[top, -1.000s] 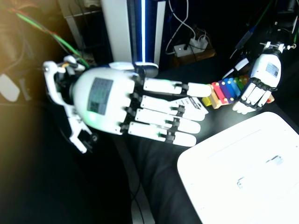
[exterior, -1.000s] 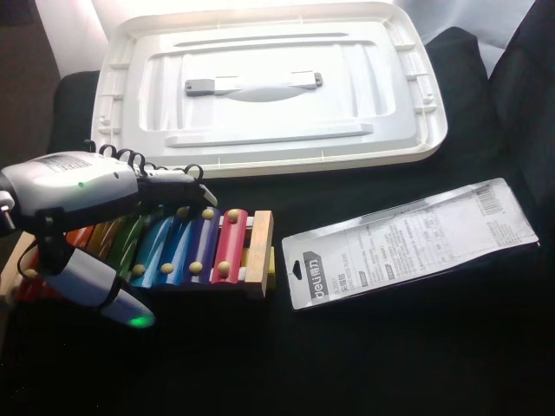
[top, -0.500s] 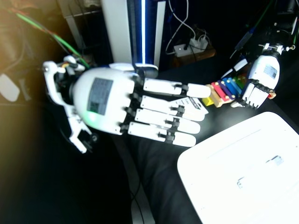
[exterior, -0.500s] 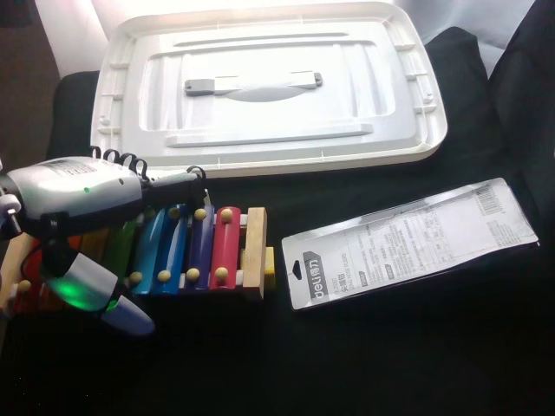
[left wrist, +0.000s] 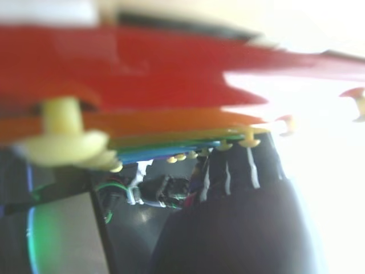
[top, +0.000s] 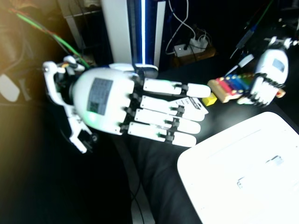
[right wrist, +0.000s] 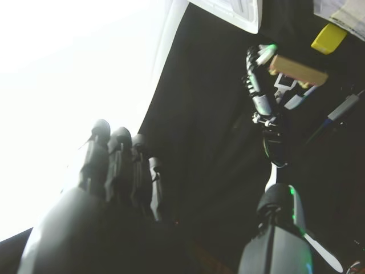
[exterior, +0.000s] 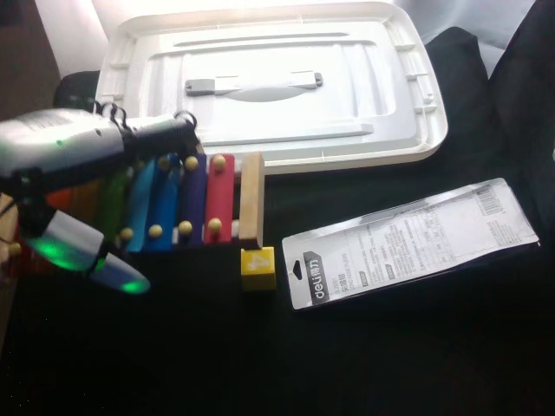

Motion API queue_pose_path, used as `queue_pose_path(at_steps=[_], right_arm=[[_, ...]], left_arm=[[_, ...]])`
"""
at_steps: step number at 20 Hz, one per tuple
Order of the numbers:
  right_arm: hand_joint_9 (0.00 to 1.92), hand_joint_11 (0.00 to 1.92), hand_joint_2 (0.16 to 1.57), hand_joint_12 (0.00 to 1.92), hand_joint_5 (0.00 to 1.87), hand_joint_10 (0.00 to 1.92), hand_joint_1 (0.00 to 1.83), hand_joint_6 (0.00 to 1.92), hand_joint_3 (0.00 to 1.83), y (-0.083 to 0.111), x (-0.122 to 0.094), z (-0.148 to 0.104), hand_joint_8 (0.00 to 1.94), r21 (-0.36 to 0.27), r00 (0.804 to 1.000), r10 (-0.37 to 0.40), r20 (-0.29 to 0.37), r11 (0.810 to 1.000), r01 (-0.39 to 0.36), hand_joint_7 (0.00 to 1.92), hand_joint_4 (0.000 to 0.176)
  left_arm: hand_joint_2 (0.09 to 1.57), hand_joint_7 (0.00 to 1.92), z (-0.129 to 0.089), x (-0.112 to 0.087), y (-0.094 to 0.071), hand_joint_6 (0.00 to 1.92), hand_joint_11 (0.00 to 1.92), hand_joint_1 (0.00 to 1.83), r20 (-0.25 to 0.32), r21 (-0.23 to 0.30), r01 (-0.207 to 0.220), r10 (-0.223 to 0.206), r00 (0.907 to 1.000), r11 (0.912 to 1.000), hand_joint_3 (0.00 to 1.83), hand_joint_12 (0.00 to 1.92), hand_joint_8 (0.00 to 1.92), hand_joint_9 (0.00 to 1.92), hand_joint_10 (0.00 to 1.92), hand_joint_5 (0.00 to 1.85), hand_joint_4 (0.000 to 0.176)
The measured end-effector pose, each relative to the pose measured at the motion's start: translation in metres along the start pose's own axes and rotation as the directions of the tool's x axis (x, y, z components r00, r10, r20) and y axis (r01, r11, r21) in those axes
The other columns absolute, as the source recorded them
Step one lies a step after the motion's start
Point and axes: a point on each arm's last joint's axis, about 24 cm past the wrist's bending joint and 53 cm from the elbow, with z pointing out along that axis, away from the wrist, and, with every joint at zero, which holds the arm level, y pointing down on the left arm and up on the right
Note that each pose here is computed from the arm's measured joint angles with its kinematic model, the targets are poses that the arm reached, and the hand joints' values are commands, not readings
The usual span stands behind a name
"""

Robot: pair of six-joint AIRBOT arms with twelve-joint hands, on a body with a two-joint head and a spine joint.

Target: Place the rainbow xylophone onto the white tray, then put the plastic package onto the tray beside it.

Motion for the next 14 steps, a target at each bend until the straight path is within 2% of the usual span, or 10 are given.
queue_pose_path(at_steps=[1,2,3,5,6,7,9,12,13,14], right_arm=[[0.14,0.02,0.81,0.15,0.09,0.00,0.71,0.00,0.00,0.000,0.000,0.000,0.00,-0.001,1.000,0.001,0.000,1.000,-0.001,0.20,0.104],[0.13,0.02,0.81,0.15,0.09,0.00,0.71,0.00,0.00,0.000,0.000,0.000,0.00,-0.001,1.000,0.002,0.001,1.000,-0.002,0.20,0.107],[0.13,0.03,0.81,0.16,0.09,0.00,0.70,0.00,0.00,-0.001,0.001,0.001,0.00,-0.001,1.000,0.003,-0.001,1.000,-0.003,0.20,0.101],[0.14,0.05,0.80,0.17,0.09,0.00,0.69,0.00,0.00,-0.002,0.004,0.002,0.00,-0.003,1.000,0.008,-0.003,1.000,-0.008,0.21,0.104],[0.14,0.05,0.80,0.18,0.09,0.00,0.69,0.00,0.00,-0.003,0.005,0.002,0.00,-0.002,1.000,0.009,-0.004,1.000,-0.009,0.21,0.109],[0.12,0.04,0.80,0.18,0.09,0.00,0.68,0.00,0.00,-0.003,0.005,0.002,0.00,-0.003,1.000,0.010,-0.003,1.000,-0.010,0.19,0.107],[0.10,0.03,0.81,0.18,0.09,0.00,0.68,0.00,0.00,-0.003,0.004,0.002,0.00,-0.003,1.000,0.009,-0.002,1.000,-0.009,0.18,0.112],[0.08,0.02,0.79,0.19,0.09,0.00,0.65,0.00,0.00,-0.003,0.005,0.003,0.00,-0.005,1.000,0.014,-0.001,1.000,-0.014,0.17,0.107],[0.10,0.01,0.80,0.31,0.10,0.00,0.65,0.00,0.00,-0.004,0.007,0.004,0.00,-0.005,1.000,0.018,-0.002,1.000,-0.018,0.18,0.098],[0.11,0.00,0.80,0.40,0.10,0.00,0.66,0.00,0.00,-0.004,0.009,0.005,0.00,-0.010,1.000,0.022,-0.003,1.000,-0.022,0.18,0.089]], left_arm=[[1.08,0.36,0.000,-0.009,-0.004,1.92,0.65,1.15,0.015,0.012,-0.011,0.011,0.9998,0.9999,0.00,1.92,1.92,0.57,1.92,0.19,0.014],[1.09,0.32,0.000,-0.021,-0.009,1.92,0.61,1.12,0.035,0.030,-0.023,0.022,0.9992,0.9993,0.00,1.92,1.92,0.54,1.92,0.14,0.010],[1.08,0.26,0.001,-0.029,-0.012,1.92,0.57,1.11,0.048,0.043,-0.018,0.015,0.9987,0.9989,0.00,1.92,1.92,0.48,1.92,0.08,0.000],[1.07,0.27,0.002,-0.049,-0.016,1.86,0.53,1.10,0.083,0.059,-0.033,0.028,0.9961,0.9977,0.00,1.92,1.92,0.45,1.92,0.13,0.000],[1.05,0.33,0.004,-0.060,-0.016,1.80,0.59,1.09,0.103,0.056,-0.053,0.047,0.9936,0.9970,0.00,1.92,1.92,0.50,1.92,0.18,0.001],[1.07,0.32,0.009,-0.071,-0.013,1.81,0.51,1.03,0.119,0.045,-0.077,0.071,0.9903,0.9960,0.00,1.91,1.92,0.49,1.92,0.14,0.007],[1.08,0.28,0.022,-0.085,-0.006,1.83,0.50,1.10,0.131,0.014,-0.091,0.088,0.9875,0.9958,0.00,1.92,1.92,0.42,1.92,0.10,0.000],[1.06,0.35,0.052,-0.105,-0.009,1.86,0.44,1.06,0.126,0.003,-0.143,0.141,0.9818,0.9897,0.00,1.85,1.92,0.44,1.92,0.11,0.000],[1.04,0.31,0.062,-0.113,-0.014,1.85,0.45,1.06,0.137,0.002,-0.160,0.158,0.9779,0.9872,0.00,1.91,1.92,0.42,1.92,0.10,0.000],[1.04,0.25,0.070,-0.118,-0.016,1.79,0.43,1.04,0.150,0.006,-0.145,0.143,0.9784,0.9894,0.00,1.92,1.90,0.37,1.92,0.10,0.000]])
